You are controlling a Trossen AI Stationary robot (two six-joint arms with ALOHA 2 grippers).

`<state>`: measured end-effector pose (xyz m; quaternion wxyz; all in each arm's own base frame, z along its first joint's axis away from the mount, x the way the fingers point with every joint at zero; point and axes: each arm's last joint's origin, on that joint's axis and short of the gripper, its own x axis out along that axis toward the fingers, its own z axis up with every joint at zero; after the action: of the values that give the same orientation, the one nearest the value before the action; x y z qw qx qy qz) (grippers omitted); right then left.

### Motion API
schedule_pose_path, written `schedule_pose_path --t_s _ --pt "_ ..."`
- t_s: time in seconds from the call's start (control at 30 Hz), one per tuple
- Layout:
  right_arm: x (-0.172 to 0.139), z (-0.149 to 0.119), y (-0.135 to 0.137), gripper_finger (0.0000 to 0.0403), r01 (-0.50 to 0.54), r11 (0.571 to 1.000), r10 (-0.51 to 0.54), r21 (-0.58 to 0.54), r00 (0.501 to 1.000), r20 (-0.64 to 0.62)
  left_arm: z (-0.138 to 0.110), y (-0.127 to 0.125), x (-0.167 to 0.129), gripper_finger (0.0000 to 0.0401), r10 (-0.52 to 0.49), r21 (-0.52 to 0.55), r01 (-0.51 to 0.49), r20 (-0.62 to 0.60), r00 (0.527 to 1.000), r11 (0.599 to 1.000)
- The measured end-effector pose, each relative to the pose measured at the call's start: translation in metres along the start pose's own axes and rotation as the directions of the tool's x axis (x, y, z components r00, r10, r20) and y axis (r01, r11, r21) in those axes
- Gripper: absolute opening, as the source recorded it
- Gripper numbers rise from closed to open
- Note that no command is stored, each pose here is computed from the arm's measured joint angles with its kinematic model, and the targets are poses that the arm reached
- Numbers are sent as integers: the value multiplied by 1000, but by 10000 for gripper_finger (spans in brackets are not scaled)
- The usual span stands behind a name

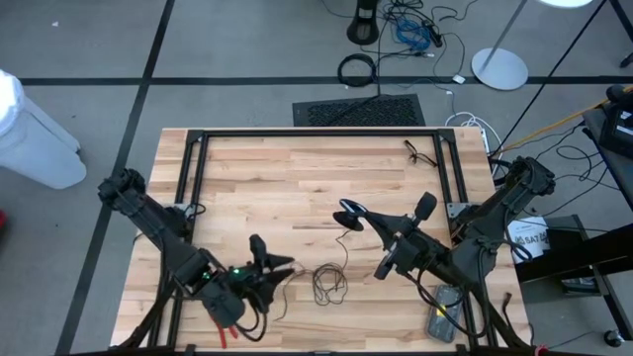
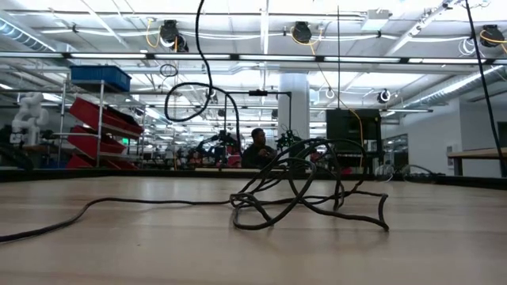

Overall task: Coil cords
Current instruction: Uncoil the black wire from the black spool

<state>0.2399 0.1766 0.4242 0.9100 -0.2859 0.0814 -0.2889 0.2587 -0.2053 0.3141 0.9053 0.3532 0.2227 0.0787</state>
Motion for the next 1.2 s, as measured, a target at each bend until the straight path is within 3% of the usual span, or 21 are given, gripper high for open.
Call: schedule_pose_path --t_s 0.13,0.4,0.5,0.57,0.67,0.77,0.9,0.97,1.1,1.2 --pt "0 0 0 0 0 1000 0 0 1000 0 11 2 -3 140 -51 -65 56 72 996 996" --pt "0 0 0 0 1 1000 -1 8 1000 -1 20 12 2 140 -18 -151 36 118 993 988" --pt "0 0 0 0 2 1000 -2 8 1000 -1 22 22 7 140 125 -88 -117 90 988 989" --pt "0 0 0 0 1 1000 -1 8 1000 -1 24 31 10 140 240 -56 -237 54 969 970" --pt "0 0 0 0 1 1000 -1 8 1000 -1 26 37 12 140 294 -75 -290 39 955 954" --pt "0 0 0 0 1 1000 -1 8 1000 -1 27 34 11 140 247 -89 -240 73 966 967" --pt "0 0 0 0 1 1000 -1 8 1000 -1 28 37 16 140 182 -186 -157 125 975 970" --pt "0 0 0 0 1 1000 -1 7 1000 -1 30 38 19 140 114 -232 -72 177 978 970" --pt "0 0 0 0 2 1000 -2 7 1000 -2 29 41 28 141 -35 -280 112 265 964 954" --pt "0 0 0 0 2 1000 -2 9 1000 -2 26 45 35 150 -60 -306 140 257 965 942"
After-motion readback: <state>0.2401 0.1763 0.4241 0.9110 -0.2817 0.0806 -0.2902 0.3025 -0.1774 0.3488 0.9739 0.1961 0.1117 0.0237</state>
